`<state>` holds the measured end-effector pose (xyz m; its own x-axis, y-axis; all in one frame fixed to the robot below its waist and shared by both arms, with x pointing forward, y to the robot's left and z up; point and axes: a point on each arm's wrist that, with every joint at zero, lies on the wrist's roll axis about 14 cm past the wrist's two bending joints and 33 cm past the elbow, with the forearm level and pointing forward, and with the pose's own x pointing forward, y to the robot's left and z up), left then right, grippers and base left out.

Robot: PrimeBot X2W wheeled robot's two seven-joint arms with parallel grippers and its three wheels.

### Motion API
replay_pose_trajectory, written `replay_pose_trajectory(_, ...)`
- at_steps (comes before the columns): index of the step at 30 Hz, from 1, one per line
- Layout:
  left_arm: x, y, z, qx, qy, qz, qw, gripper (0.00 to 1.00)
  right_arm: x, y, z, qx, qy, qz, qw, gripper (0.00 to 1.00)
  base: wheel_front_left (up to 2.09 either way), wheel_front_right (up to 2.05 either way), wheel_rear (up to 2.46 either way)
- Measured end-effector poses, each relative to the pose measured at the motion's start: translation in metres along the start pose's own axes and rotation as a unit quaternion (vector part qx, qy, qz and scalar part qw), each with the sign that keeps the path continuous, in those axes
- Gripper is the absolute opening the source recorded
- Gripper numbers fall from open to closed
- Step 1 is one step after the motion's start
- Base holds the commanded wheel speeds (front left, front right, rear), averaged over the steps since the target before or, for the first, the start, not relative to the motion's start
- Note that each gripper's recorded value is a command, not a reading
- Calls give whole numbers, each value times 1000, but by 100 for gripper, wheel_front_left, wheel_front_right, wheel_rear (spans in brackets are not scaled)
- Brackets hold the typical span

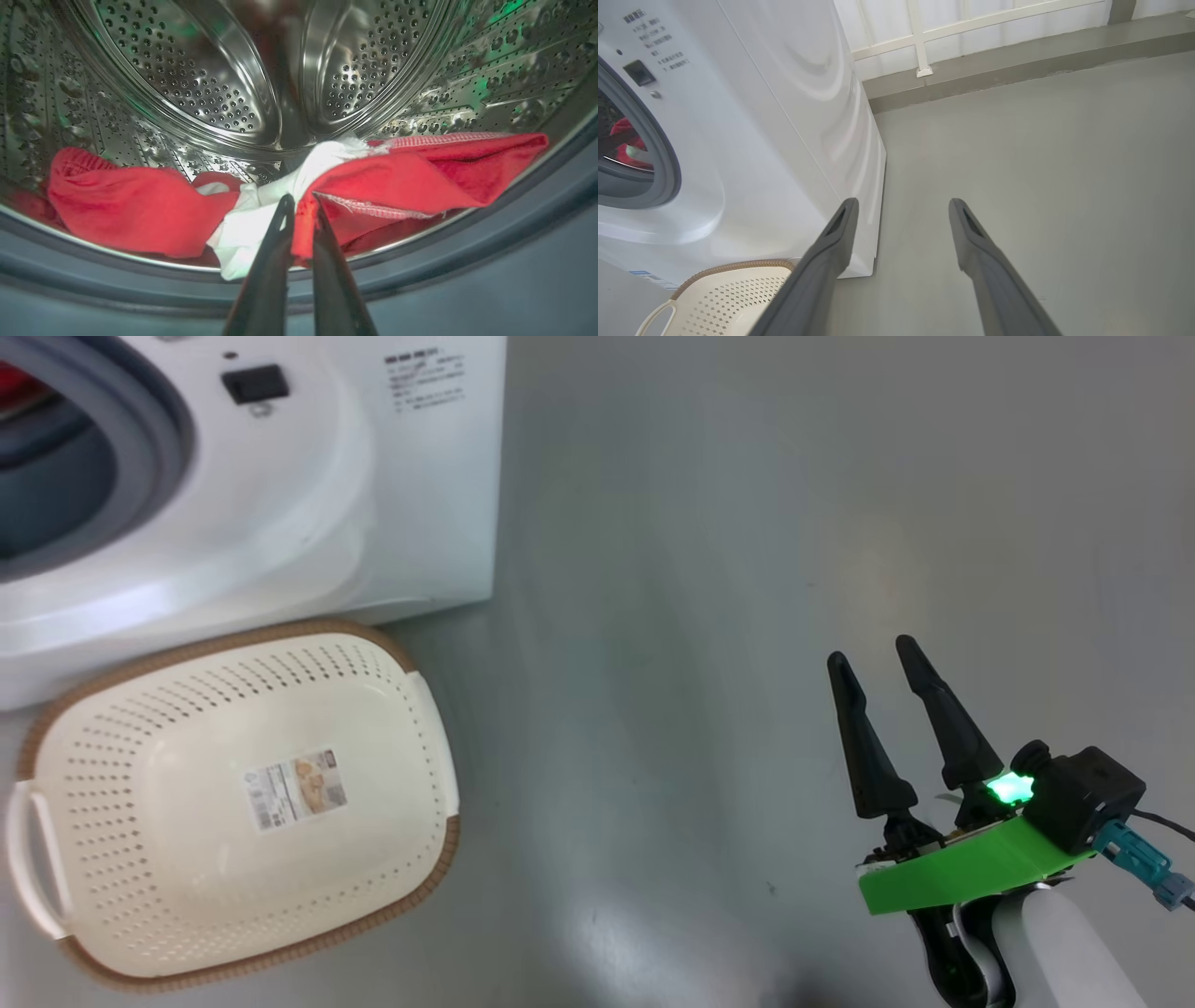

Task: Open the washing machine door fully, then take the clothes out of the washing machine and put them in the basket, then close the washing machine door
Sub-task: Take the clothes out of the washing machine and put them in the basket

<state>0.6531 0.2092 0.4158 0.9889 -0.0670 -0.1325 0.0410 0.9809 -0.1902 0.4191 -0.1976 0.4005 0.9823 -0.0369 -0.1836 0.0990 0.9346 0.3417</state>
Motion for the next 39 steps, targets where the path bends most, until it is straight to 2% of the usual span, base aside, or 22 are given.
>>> replay_pose_trajectory(12, -71, -4, 32, -12, -70, 17, 997, 0, -10, 13, 18, 9, -24, 16, 1000, 100, 0, 0, 0)
replay_pose_trajectory(20, -112, -17, 77, -18, -142, 7, 990, 0, -21, 21, 24, 14, -31, 26, 999, 100, 0, 0, 0)
replay_pose_trajectory(31, -160, -28, 140, -10, -241, -10, 970, 0, -26, 31, 34, 14, -45, 40, 998, 100, 0, 0, 0)
replay_pose_trajectory(39, -184, -39, 178, -13, -310, -21, 950, 0, -25, 31, 33, 14, -45, 41, 998, 100, 0, 0, 0)
